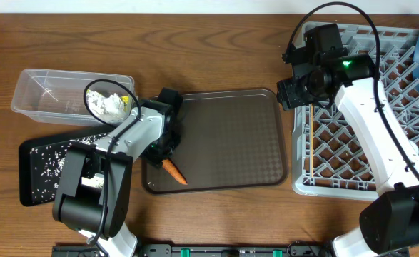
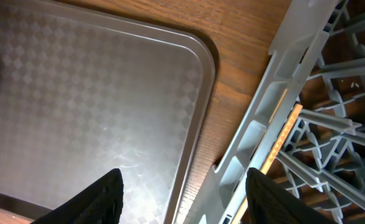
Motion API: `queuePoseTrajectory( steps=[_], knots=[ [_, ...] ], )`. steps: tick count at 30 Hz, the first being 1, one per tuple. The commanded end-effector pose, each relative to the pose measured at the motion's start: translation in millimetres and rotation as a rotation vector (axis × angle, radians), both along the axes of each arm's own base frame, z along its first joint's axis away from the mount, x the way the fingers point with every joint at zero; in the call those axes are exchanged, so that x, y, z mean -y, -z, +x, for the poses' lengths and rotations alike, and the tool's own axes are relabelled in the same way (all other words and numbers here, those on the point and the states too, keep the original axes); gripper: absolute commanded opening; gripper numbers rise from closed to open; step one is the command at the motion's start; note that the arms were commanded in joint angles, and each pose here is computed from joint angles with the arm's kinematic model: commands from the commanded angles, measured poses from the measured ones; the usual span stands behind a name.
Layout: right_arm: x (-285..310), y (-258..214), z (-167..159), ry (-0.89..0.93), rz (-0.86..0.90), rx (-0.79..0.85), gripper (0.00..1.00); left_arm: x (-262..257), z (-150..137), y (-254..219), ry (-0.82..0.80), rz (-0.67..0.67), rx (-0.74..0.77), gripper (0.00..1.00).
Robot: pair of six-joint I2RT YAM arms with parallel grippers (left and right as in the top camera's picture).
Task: Sort waste into correct bins and load items into the dishwasher rack
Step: 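Close the left gripper on the carrot and lift it, then carry the carrot left and drop it onto the black rice tray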
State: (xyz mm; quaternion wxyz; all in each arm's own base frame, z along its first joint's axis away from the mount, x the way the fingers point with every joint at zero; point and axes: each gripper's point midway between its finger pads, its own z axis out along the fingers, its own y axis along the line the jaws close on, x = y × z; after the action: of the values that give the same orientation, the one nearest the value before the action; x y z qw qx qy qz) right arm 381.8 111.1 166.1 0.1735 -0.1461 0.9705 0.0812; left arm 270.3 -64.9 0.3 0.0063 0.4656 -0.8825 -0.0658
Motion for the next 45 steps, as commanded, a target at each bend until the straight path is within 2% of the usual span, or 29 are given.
queuePoseTrajectory(
  steps=[1, 10, 15, 18, 26, 31, 34, 39, 45],
  knots=[
    [-0.4, 1.9, -0.4, -0.014, -0.024, 0.003, 0.63, -0.2, -9.8, 9.9, 0.081, -0.014, -0.050, 0.56],
    [0.4, 1.8, -0.4, -0.013, -0.025, 0.002, 0.62, 9.5, -17.4, 11.6, 0.168, -0.043, -0.077, 0.53],
    [0.0, 1.8, -0.5, -0.013, -0.024, 0.002, 0.62, 10.5, -23.3, 11.4, 0.197, -0.041, -0.099, 0.43],
    [0.1, 1.9, -1.0, -0.013, -0.025, 0.000, 0.62, 9.2, -26.7, 10.7, 0.197, -0.037, -0.114, 0.41],
    [1.0, 2.1, -1.0, -0.011, -0.025, -0.001, 0.61, 7.9, -30.4, 9.8, 0.202, -0.034, -0.130, 0.24],
    [3.3, 2.6, -1.8, -0.007, -0.030, -0.006, 0.61, 7.6, -30.1, 9.9, 0.259, -0.042, -0.135, 0.18],
    [3.2, 2.5, -1.6, -0.007, -0.030, -0.005, 0.61, 5.0, -29.0, 9.2, 0.299, -0.049, -0.139, 0.11],
    [5.2, 2.9, -1.6, -0.002, -0.037, -0.006, 0.61, -7.9, -28.4, -3.6, 0.268, -0.055, -0.131, 0.09],
    [5.3, 2.8, -1.5, -0.002, -0.037, -0.006, 0.61, -33.9, -23.9, -42.6, 0.231, -0.045, -0.031, 0.08]
  ],
)
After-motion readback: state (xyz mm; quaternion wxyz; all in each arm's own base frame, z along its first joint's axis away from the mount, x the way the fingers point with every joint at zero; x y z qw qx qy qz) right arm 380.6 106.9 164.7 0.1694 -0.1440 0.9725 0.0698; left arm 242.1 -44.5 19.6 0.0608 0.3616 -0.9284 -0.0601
